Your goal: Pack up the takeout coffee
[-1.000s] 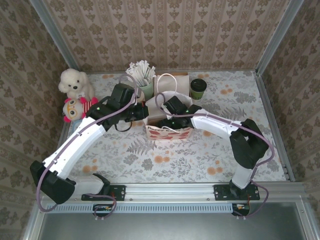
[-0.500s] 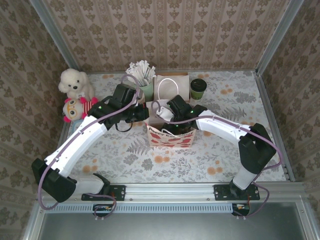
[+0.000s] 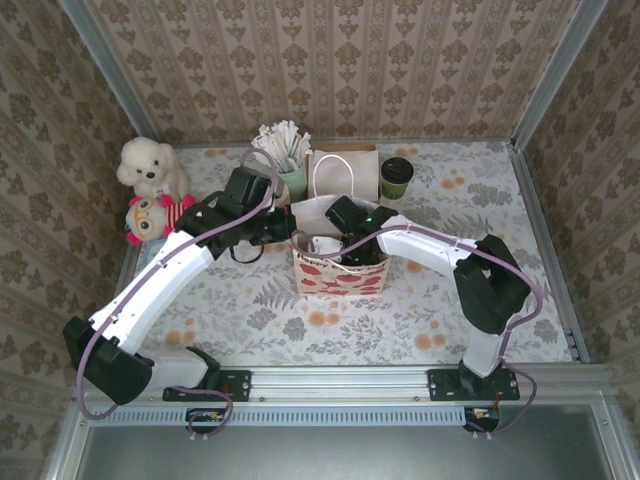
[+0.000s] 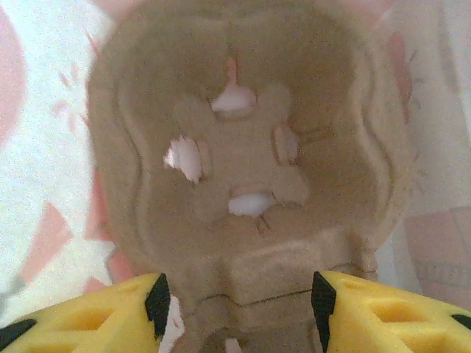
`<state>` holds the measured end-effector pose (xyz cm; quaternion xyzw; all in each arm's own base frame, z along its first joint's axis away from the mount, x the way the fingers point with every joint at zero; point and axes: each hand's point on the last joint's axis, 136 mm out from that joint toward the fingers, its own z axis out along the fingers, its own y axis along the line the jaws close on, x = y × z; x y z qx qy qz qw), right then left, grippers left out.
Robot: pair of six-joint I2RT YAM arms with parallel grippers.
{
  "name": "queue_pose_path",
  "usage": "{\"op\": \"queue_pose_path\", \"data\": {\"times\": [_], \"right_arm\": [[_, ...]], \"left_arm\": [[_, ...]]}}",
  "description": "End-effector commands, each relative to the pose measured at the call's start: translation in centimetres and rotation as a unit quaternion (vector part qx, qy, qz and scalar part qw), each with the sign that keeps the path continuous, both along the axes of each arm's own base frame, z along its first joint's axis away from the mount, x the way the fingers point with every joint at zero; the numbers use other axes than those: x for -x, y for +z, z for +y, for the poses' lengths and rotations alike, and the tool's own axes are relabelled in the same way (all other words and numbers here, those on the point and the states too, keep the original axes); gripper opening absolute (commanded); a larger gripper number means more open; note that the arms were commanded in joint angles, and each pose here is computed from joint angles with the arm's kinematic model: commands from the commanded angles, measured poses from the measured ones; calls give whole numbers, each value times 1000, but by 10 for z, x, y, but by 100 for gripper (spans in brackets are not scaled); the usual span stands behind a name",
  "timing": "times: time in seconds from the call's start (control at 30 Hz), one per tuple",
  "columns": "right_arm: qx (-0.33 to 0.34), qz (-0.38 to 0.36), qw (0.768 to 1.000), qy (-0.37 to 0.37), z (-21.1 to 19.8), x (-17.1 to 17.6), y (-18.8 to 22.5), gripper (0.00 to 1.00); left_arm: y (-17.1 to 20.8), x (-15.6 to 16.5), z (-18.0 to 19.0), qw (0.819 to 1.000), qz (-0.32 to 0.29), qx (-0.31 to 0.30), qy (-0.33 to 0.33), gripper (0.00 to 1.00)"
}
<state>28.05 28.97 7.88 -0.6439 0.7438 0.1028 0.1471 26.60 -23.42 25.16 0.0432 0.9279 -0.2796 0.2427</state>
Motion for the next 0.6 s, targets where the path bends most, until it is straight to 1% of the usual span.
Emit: {"op": "queue_pose_path", "data": {"times": [0.0,0.07,0.1,0.13,0.17,0.27,0.3,0.33,0.4,0.47,0.57], "right_arm": [[76,3,996,37,-13,4,-17,57],[100,-3,994,34,-19,0,-24,57],[113,-17,993,32,-20,-5,-26,56],[115,-27,992,34,-18,-6,-22,56],[107,-31,993,37,-14,-6,-17,56],[54,-30,996,59,1,1,6,57],[38,-25,997,66,5,6,13,59],[31,-10,996,89,5,16,17,59],[30,6,992,125,1,30,18,59],[30,9,989,144,-1,35,16,60],[57,-13,986,156,-8,30,3,59]], "left_arm": [[14,-4,1,1000,-28,9,0,0],[14,-4,1,1000,-30,8,-2,0],[14,-4,1,1000,-30,7,-4,0],[14,-3,0,999,-31,6,-8,0],[14,-3,1,999,-30,3,-10,0],[14,-3,1,999,-32,-6,-19,0],[13,-3,1,999,-32,-9,-20,0],[14,-4,1,999,-34,-9,-21,0],[14,-4,-1,999,-35,-7,-24,0],[12,-4,-2,999,-35,-6,-26,0],[9,-4,-1,999,-34,-8,-25,0]]}}
